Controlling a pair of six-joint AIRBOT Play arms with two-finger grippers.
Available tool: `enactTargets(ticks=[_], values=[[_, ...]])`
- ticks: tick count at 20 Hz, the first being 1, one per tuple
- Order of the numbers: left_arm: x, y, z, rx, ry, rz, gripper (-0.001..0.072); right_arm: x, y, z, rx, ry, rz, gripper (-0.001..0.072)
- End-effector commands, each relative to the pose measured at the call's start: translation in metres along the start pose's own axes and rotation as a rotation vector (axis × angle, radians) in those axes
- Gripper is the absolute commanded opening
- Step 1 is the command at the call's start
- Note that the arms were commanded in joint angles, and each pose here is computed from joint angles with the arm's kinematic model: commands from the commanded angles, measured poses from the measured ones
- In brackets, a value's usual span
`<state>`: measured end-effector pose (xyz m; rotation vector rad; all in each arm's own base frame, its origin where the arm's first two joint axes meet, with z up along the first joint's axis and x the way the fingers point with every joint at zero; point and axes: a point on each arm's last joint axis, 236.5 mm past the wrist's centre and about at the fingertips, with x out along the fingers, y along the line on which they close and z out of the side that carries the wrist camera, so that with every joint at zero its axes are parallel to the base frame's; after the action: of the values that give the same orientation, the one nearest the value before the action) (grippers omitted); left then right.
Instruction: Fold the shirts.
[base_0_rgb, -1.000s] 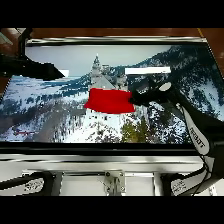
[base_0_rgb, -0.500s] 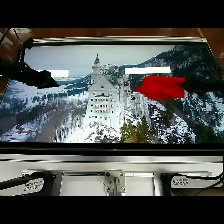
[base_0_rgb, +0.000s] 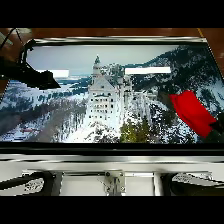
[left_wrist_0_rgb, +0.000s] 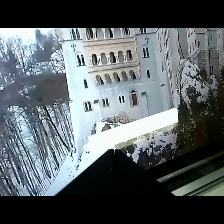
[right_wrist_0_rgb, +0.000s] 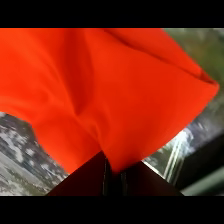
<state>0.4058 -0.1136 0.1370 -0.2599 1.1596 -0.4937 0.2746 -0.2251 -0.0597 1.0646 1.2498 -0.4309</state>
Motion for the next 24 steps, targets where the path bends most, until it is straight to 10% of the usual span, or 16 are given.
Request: enactTargets(ticks=[1,16,17,18,19,24], values=[[0.001,0.000,0.000,-0.002,0.001,0.000,0.0043,0.015,-0.041,-0.059,0.116,0.092,-0.010,0.0058],[0.002,0.000,-0.001,-0.003,0.007,-0.001,0.0043,0.024,-0.085,-0.138,0.140,0.188,-0.149,0.0068],[0.002,0.000,-0.001,-0.003,0.007,-0.001,0.0043,0.021,-0.087,-0.135,0.129,0.169,-0.164,0.0218],[0.002,0.000,-0.001,-0.002,0.007,-0.001,0.0043,0.014,-0.089,-0.133,0.108,0.153,-0.183,0.0577],[0.002,0.000,0.000,0.000,0.005,-0.001,0.0043,0.003,-0.088,-0.130,0.061,0.137,-0.197,0.0668],[0.003,0.004,0.022,0.033,-0.083,0.015,0.0043,-0.097,-0.084,-0.093,-0.039,-0.014,-0.356,0.0664]])
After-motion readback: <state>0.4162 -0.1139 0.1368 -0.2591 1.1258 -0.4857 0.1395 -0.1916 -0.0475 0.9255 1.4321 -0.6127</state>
